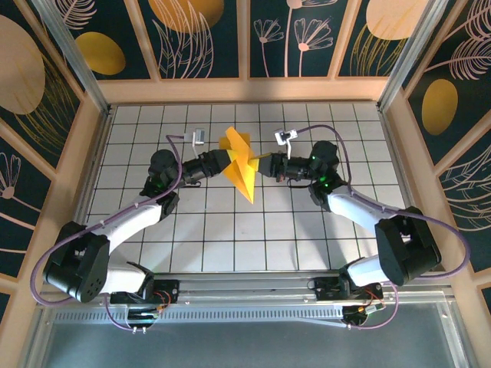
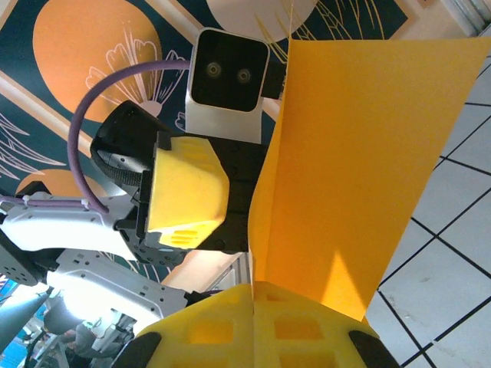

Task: Fold a paper plane with a square sheet of paper (fold left side to right side)
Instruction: Turn over the paper at the center of the table, then pick up the paper from the center of the table, then place the paper at the center of the table, then fold the wing for the fifth time at the center of the table.

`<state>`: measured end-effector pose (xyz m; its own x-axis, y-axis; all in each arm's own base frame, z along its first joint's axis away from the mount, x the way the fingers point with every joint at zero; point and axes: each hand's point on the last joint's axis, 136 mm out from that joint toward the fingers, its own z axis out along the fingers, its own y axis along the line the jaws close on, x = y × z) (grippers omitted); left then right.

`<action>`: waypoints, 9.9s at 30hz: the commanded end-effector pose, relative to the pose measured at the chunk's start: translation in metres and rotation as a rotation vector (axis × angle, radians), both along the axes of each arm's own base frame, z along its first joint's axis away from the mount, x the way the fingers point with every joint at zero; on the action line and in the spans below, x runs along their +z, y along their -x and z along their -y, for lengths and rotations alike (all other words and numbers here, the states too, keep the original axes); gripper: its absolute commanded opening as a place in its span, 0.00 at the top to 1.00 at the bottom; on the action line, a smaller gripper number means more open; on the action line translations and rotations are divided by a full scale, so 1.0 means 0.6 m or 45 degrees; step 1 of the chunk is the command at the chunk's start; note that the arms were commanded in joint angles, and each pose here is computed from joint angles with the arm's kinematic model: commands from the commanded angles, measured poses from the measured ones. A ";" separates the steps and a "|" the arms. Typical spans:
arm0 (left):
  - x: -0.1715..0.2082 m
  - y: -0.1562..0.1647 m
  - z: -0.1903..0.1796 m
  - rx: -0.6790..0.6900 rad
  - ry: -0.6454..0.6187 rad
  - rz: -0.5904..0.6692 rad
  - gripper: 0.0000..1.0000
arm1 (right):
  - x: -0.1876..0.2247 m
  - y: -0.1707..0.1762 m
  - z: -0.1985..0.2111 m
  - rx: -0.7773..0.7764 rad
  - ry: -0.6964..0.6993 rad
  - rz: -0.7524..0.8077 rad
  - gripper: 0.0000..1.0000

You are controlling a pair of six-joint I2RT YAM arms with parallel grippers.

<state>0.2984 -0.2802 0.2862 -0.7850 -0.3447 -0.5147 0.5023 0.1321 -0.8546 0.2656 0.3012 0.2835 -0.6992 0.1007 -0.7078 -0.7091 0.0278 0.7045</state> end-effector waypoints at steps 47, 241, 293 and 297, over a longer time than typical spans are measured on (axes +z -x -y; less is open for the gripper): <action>0.049 0.006 0.033 0.005 0.065 0.105 0.89 | -0.001 0.003 0.009 -0.207 0.166 0.030 0.84; -0.271 -0.027 -0.024 -0.033 -0.664 -0.012 0.63 | -0.265 -0.076 0.038 -0.212 0.539 -0.218 1.00; -0.417 0.086 0.098 0.108 -1.916 0.333 0.42 | -0.371 -0.118 0.097 -0.522 0.769 -0.928 1.00; -0.423 0.087 0.097 0.109 -1.928 0.331 0.47 | -0.372 -0.118 0.097 -0.522 0.770 -0.929 1.00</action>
